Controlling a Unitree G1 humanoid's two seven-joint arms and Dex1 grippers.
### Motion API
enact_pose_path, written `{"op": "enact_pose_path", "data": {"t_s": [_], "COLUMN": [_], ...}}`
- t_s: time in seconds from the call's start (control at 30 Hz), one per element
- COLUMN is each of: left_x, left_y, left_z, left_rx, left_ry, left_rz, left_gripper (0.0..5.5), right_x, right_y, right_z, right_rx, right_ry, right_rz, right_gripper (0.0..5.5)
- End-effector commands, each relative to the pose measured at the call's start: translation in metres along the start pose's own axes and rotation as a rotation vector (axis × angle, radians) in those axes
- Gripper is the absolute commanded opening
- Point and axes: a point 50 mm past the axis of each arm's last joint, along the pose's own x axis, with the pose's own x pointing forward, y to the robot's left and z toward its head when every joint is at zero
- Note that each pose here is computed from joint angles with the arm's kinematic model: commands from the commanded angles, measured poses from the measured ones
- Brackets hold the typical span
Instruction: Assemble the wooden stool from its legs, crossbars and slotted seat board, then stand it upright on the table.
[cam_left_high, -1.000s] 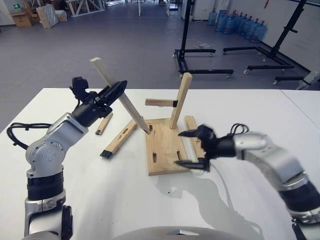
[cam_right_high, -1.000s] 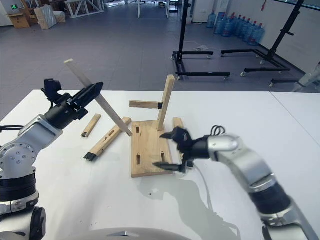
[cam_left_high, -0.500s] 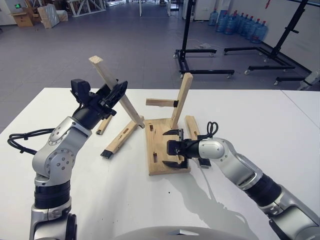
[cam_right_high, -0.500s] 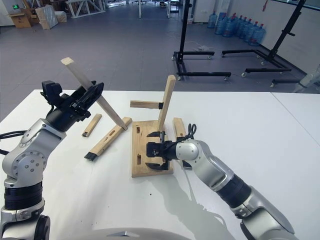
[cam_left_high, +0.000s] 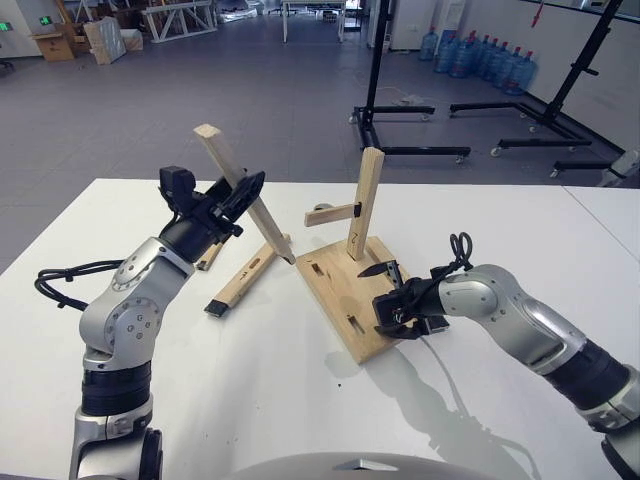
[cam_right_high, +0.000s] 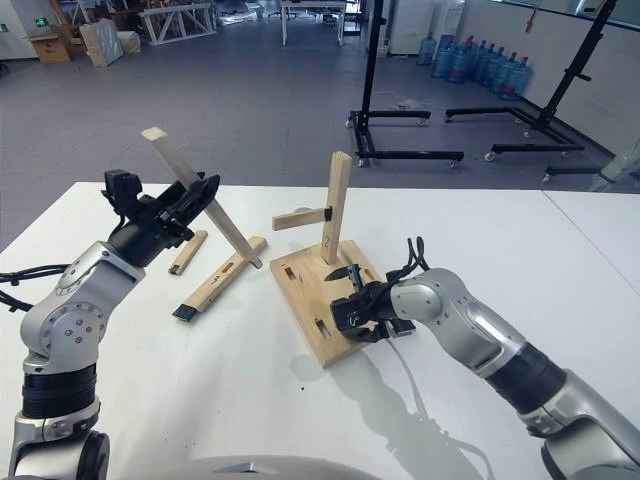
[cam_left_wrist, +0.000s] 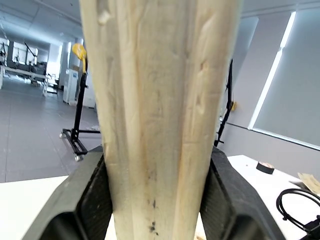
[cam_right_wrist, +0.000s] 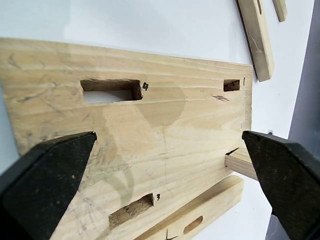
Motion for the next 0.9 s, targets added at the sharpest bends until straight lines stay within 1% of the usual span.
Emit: {"op": "enact_pose_path", "data": {"t_s": [0.03,0.13,0.17,0.27,0.37,0.47,0.53,0.57,0.63,0.7,0.77,0.9], "left_x": [0.002,0.003,0.004,0.002,-0.001,-0.003,-0.002,-0.001,0.002,0.006,0.01,0.021], "left_y": [-0.001,0.0,0.001,0.003,0.002,0.001,0.004,0.006,0.009,0.012,0.012,0.015], "left_z": [-0.001,0.0,0.0,-0.001,-0.007,-0.01,-0.007,-0.005,-0.001,0.003,0.009,0.003], "left_rx": [0.034,0.088,0.111,0.145,0.137,0.079,0.076,0.111,0.164,0.137,0.083,-0.117], "left_ry": [0.044,0.032,0.029,0.042,0.128,0.183,0.171,0.169,0.14,0.079,-0.022,-0.128], "left_rz": [0.001,0.012,0.021,0.032,-0.024,-0.079,-0.064,-0.034,-0.004,-0.022,-0.058,-0.15], "left_gripper": [2.08,2.08,2.08,2.08,2.08,2.08,2.08,2.08,2.08,2.08,2.08,2.08], "right_x": [0.016,0.011,0.007,-0.005,-0.017,-0.023,-0.027,-0.029,-0.031,-0.032,-0.032,-0.028], "right_y": [0.042,0.009,-0.003,-0.024,-0.032,-0.032,-0.035,-0.036,-0.04,-0.044,-0.045,-0.044], "right_z": [-0.006,0.002,0.001,-0.004,-0.006,-0.01,-0.01,-0.01,-0.014,-0.016,-0.016,-0.022], "right_rx": [0.15,0.188,0.193,0.193,0.212,0.224,0.256,0.275,0.309,0.359,0.391,0.471], "right_ry": [-0.01,-0.049,-0.041,-0.012,-0.006,0.006,-0.014,-0.023,-0.028,-0.055,-0.076,-0.088], "right_rz": [0.204,0.066,0.015,-0.065,-0.097,-0.104,-0.124,-0.138,-0.172,-0.207,-0.226,-0.273], "right_gripper": [5.4,5.4,5.4,5.4,5.4,5.4,5.4,5.4,5.4,5.4,5.4,5.4]}}
